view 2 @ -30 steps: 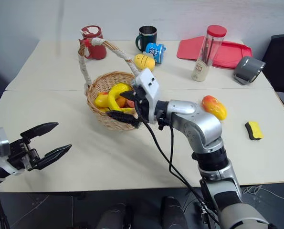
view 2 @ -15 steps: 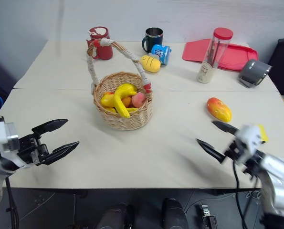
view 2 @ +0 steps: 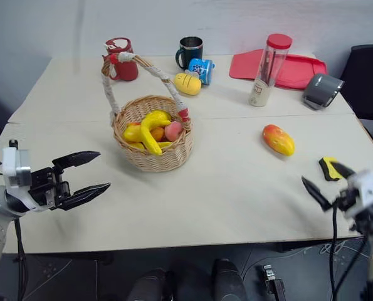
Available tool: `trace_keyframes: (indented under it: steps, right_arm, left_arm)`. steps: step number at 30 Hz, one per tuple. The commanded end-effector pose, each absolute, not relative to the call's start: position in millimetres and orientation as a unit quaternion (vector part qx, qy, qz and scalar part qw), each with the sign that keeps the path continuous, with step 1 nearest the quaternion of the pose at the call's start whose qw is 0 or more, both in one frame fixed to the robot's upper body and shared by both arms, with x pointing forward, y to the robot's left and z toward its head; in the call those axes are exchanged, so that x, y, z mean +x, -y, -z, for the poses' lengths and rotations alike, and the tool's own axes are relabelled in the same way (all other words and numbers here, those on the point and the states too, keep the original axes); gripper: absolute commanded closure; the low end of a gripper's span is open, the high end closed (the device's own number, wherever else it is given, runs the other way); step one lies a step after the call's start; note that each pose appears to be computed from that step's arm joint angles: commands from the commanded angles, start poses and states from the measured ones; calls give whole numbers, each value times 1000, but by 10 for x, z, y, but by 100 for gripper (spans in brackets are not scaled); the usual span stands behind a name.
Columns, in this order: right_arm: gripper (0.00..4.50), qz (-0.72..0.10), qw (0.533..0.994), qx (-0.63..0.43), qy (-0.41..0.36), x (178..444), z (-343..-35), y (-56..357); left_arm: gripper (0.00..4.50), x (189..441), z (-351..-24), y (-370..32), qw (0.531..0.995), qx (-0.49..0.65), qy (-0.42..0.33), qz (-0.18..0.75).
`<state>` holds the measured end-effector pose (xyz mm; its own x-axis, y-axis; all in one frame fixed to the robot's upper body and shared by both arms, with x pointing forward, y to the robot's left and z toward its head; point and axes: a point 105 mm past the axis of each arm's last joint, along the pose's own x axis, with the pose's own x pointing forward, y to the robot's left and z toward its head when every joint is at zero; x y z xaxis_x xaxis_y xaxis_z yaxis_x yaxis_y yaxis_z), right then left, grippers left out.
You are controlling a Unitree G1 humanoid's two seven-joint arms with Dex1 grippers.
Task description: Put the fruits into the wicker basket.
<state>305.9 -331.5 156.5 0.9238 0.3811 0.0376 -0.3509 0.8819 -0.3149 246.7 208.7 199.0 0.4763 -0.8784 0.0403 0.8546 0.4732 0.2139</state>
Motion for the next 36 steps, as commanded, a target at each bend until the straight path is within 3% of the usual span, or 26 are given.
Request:
trace_keyframes:
  steps: [1,7,14,17,19,24,27,31,33,36]
  right_arm:
    - [2,-225,963,-150,1,3391,-1593,3218]
    - [2,-218,958,-178,-51,3991,-1701,3026]
    - [2,-204,955,-161,-141,4142,-1553,3022]
    - [54,-219,954,-134,-157,4127,-1546,3003]
    - [127,-245,950,-127,-145,4120,-1586,2935]
    - [155,-327,930,-144,-92,4071,-1751,2720]
    - [155,-443,878,-162,-81,3919,-1802,2400]
    - [155,-628,759,-124,-116,3362,-1931,1711]
    - [155,-686,712,-81,-122,3045,-2044,1332]
    - [155,-713,683,-60,-149,2778,-2106,1023]
  left_arm:
    - [0,2455,-2054,-2014,844,105,82,520]
    - [0,2449,-2070,-2004,848,112,90,511]
    - [0,2310,-2053,-2080,867,117,89,477]
    - [0,2269,-2040,-2087,870,117,88,471]
    - [0,2270,-2039,-2090,872,117,88,468]
    - [0,2285,-2034,-2100,875,115,92,461]
    - [0,2273,-1995,-2134,880,110,88,453]
    - [0,2233,-1950,-2253,894,100,79,429]
    - [0,2210,-1916,-2308,901,95,74,417]
    - [0,2202,-1880,-2349,907,93,72,404]
